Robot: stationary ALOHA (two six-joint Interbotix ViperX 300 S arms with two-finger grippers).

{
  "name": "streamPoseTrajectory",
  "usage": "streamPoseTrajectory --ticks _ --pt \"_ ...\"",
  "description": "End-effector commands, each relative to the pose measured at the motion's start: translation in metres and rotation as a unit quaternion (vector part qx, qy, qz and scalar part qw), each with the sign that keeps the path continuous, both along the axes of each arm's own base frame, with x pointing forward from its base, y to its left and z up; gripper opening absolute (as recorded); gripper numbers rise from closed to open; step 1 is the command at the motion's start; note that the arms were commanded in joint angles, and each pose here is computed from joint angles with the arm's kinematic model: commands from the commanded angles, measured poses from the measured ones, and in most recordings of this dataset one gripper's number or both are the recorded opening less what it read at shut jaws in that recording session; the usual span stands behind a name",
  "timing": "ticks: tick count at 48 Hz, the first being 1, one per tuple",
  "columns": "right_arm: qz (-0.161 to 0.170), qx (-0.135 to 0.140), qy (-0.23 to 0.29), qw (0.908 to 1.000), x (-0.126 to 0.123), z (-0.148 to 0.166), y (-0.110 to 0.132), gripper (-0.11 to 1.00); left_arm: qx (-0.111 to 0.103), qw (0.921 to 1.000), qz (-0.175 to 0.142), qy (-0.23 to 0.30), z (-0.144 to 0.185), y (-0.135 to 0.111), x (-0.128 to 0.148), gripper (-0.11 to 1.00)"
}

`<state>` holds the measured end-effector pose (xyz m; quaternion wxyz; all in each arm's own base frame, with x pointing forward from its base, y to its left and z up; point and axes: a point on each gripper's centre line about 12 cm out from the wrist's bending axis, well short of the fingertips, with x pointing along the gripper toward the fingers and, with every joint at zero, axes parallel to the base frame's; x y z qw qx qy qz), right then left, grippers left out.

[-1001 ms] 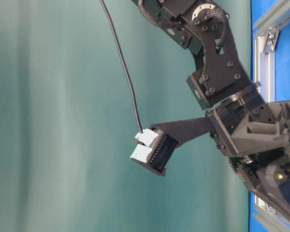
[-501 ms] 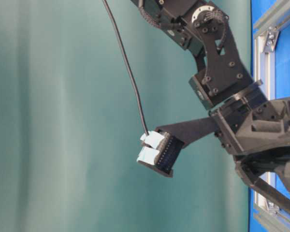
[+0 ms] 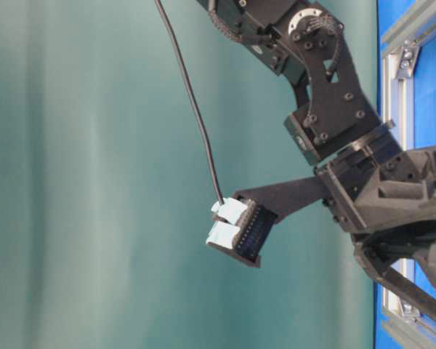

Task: Insert the wire through the string loop located on the left side.
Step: 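Pull the cable leftward through the loop with the left gripper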

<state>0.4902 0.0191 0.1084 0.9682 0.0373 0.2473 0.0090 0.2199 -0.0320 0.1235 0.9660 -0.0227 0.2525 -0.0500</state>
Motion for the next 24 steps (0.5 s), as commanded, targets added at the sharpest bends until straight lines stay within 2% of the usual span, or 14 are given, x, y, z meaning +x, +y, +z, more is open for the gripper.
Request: streamPoseTrajectory --ticks 1,11,24 --pt "0.000 -0.001 -0.021 0.9998 0.003 0.018 -0.001 0.94 -0.001 1.0000 -0.004 0.008 0.008 -0.001 -0.006 0.08" --pt "0.000 -0.001 -0.023 0.9997 0.003 0.019 -0.001 0.94 -0.004 0.9994 -0.011 0.031 0.024 0.001 -0.025 0.08" --pt "0.001 -0.002 -0.023 0.9997 0.004 0.019 -0.001 0.94 -0.012 0.9998 -0.017 0.006 0.051 0.003 -0.049 0.08"
